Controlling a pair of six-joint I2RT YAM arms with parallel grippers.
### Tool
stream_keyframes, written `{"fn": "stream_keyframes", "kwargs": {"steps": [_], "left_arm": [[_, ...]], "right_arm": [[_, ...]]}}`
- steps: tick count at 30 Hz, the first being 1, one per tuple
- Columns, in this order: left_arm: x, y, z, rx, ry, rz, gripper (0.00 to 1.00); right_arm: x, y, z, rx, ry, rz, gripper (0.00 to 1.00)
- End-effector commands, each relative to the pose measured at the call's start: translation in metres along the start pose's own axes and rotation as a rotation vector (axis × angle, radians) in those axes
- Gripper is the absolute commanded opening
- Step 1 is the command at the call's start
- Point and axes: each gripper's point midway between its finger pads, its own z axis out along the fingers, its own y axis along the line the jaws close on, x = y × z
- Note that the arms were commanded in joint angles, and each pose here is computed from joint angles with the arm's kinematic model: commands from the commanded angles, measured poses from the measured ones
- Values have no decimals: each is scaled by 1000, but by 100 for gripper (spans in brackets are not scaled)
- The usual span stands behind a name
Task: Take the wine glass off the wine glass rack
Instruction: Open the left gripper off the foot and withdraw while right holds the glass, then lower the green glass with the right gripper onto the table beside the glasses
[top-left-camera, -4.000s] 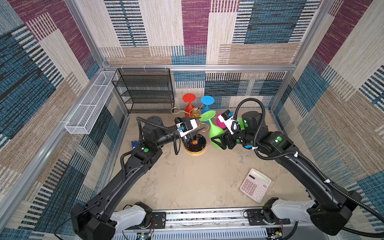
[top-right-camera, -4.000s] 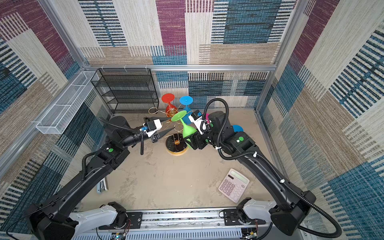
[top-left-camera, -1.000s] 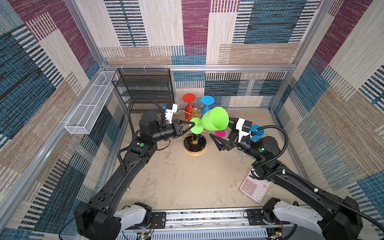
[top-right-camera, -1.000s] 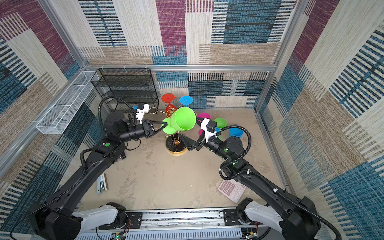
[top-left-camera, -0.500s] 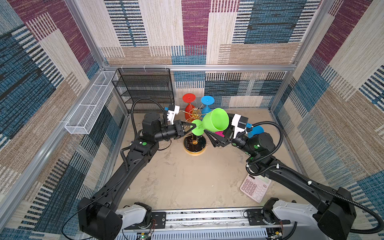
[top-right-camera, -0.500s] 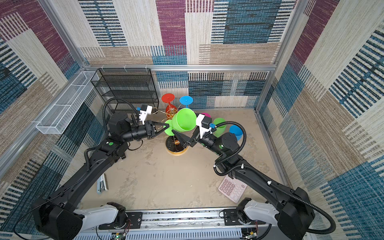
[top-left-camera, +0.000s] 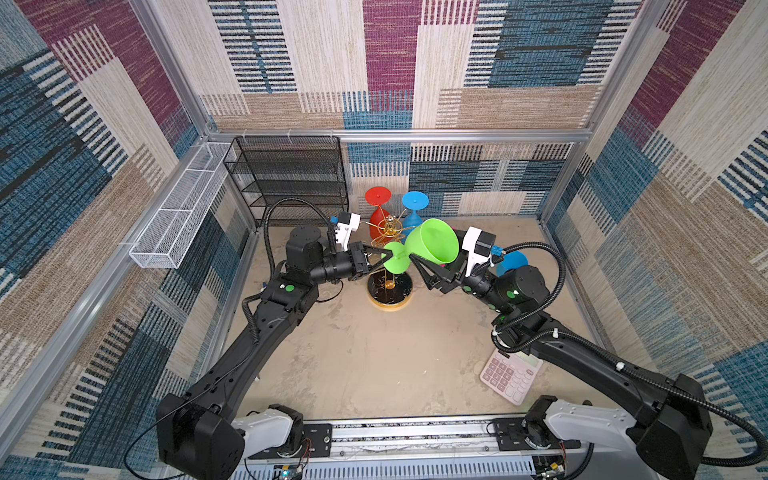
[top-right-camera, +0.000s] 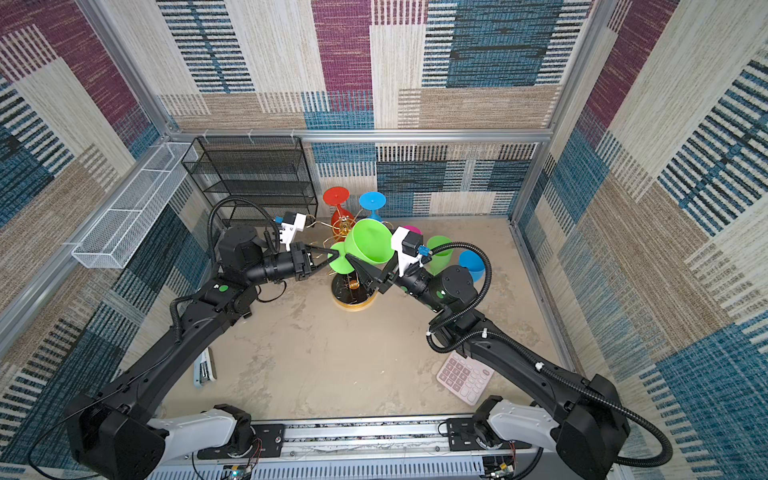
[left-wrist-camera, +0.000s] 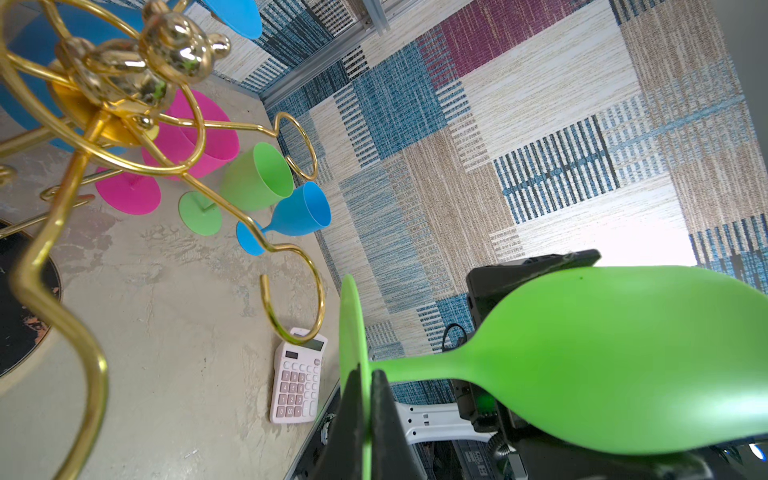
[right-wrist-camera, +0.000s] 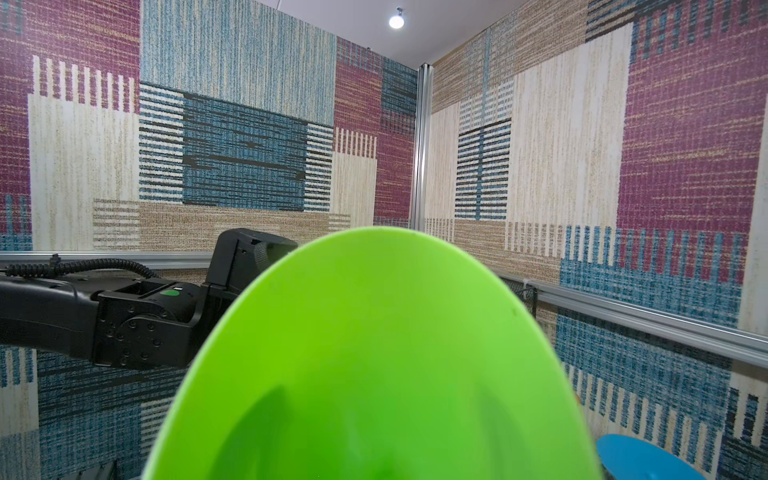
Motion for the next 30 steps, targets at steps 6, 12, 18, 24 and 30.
{"fn": "stream_keyframes", "kwargs": {"steps": [6, 12, 18, 24, 30], "left_arm": [[-5, -14, -10, -4, -37, 108, 24], [-11, -20, -23, -40, -98, 190, 34], [-32, -38, -58, -147, -282, 417, 40], [-46, -55, -103, -283, -488, 660, 56], [-49, -59, -134, -408, -601, 805, 68]], "right_arm": [[-18, -8, -9, 74, 5, 26, 75], [-29, -17, -33, 176, 71, 34, 75], [-18, -26, -85, 326, 183, 60, 76], [21, -37, -136, 476, 259, 113, 77], [78, -52, -156, 590, 329, 158, 77]]}}
